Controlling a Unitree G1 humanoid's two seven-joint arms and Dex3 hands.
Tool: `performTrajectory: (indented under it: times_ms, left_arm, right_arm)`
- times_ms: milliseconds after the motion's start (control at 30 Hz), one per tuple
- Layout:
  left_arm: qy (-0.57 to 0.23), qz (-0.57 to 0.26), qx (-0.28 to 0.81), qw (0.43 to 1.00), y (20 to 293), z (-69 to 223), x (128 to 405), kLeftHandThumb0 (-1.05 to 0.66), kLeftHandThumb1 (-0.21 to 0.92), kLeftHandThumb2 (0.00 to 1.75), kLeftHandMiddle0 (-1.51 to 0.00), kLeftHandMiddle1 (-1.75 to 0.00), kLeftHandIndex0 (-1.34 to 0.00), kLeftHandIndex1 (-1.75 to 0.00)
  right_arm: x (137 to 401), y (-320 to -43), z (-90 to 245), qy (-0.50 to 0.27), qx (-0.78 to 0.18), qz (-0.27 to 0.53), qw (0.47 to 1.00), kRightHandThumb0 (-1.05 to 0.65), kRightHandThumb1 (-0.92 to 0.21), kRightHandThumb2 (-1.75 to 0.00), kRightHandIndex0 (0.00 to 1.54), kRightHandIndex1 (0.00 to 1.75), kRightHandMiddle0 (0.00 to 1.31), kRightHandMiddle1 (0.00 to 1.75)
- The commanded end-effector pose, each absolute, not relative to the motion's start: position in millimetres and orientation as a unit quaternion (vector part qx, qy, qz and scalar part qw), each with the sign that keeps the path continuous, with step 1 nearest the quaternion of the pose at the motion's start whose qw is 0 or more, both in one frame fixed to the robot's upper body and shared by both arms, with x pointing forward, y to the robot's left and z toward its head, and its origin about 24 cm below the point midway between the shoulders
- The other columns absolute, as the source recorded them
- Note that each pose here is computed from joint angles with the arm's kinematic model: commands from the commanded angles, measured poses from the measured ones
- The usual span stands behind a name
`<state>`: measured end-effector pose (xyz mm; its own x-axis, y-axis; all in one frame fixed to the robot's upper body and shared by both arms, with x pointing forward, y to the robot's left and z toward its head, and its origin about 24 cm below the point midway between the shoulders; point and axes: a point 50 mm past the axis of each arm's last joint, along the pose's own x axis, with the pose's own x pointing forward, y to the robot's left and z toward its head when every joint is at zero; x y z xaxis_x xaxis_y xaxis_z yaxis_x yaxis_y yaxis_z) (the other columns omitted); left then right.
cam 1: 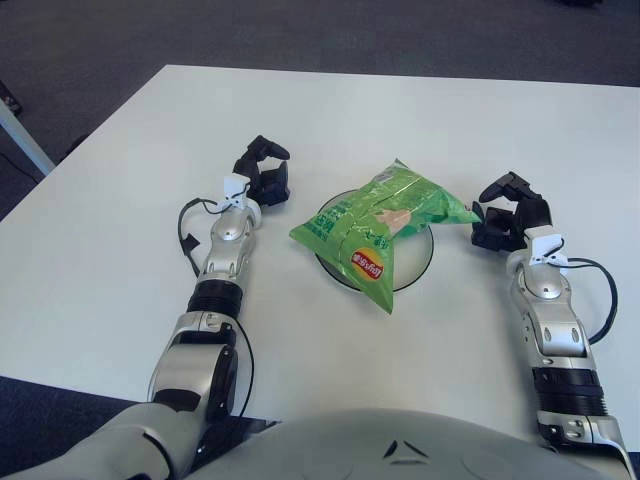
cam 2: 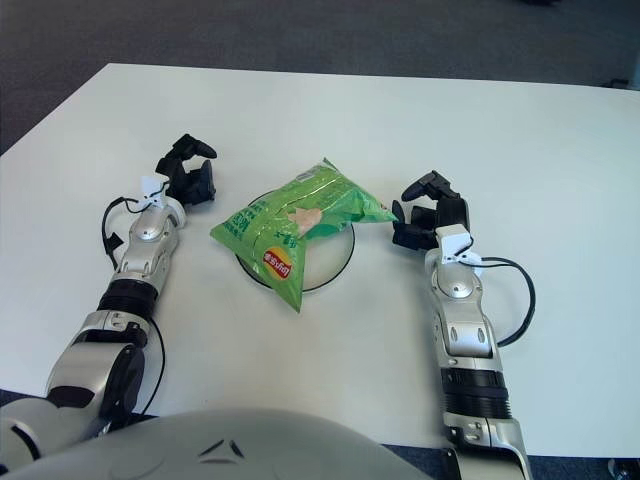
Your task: Put the snack into the plate.
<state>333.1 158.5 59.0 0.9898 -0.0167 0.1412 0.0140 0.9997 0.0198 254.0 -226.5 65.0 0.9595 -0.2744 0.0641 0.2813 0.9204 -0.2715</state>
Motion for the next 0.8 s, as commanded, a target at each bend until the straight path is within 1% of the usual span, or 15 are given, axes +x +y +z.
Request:
performTrajectory:
  times_ms: [0, 133, 233, 400, 600, 667, 767]
  left_arm:
    - [0.0, 0.025, -0.003, 1.0, 166, 16, 308, -0.42, 0.54, 1.04, -1.21, -1.75, -0.45, -1.75]
    - [-0.014, 0.037, -0.002, 0.999, 165, 18, 308, -0.42, 0.52, 1.06, -1.22, -1.75, -0.46, -1.75]
    - [-0.021, 0.042, 0.003, 0.999, 163, 19, 307, -0.43, 0.49, 1.1, -1.22, -1.75, -0.48, -1.75]
    - [-0.02, 0.04, 0.011, 0.999, 162, 20, 307, -0.43, 0.48, 1.12, -1.22, -1.75, -0.49, -1.75]
    - [-0.024, 0.028, 0.008, 0.999, 161, 21, 305, -0.43, 0.47, 1.13, -1.22, -1.75, -0.5, -1.75]
    - [-0.025, 0.026, 0.004, 0.999, 160, 21, 304, -0.43, 0.47, 1.13, -1.23, -1.75, -0.5, -1.75]
    - [-0.025, 0.021, 0.001, 0.999, 160, 22, 303, -0.43, 0.47, 1.13, -1.24, -1.75, -0.5, -1.75]
  right_arm:
    - [222, -226, 6, 0.06, -0.129, -0.14, 0.98, -0.47, -0.36, -1.26, 1.27, 1.75, 0.58, 1.75]
    - [223, -225, 11, -0.002, -0.147, -0.122, 0.982, -0.47, -0.36, -1.26, 1.27, 1.75, 0.58, 1.75]
    - [224, -225, 10, -0.025, -0.158, -0.114, 0.98, -0.47, -0.36, -1.26, 1.27, 1.75, 0.58, 1.75]
    - [226, -227, 7, -0.04, -0.166, -0.108, 0.979, -0.47, -0.37, -1.26, 1.28, 1.75, 0.58, 1.75]
    - [227, -234, 5, -0.039, -0.182, -0.119, 0.975, -0.47, -0.37, -1.25, 1.28, 1.75, 0.57, 1.75]
    - [224, -229, 13, -0.057, -0.169, -0.116, 0.977, -0.47, -0.37, -1.26, 1.26, 1.75, 0.58, 1.75]
    - [225, -230, 10, -0.055, -0.143, -0.118, 0.981, -0.47, -0.36, -1.27, 1.24, 1.75, 0.58, 1.75]
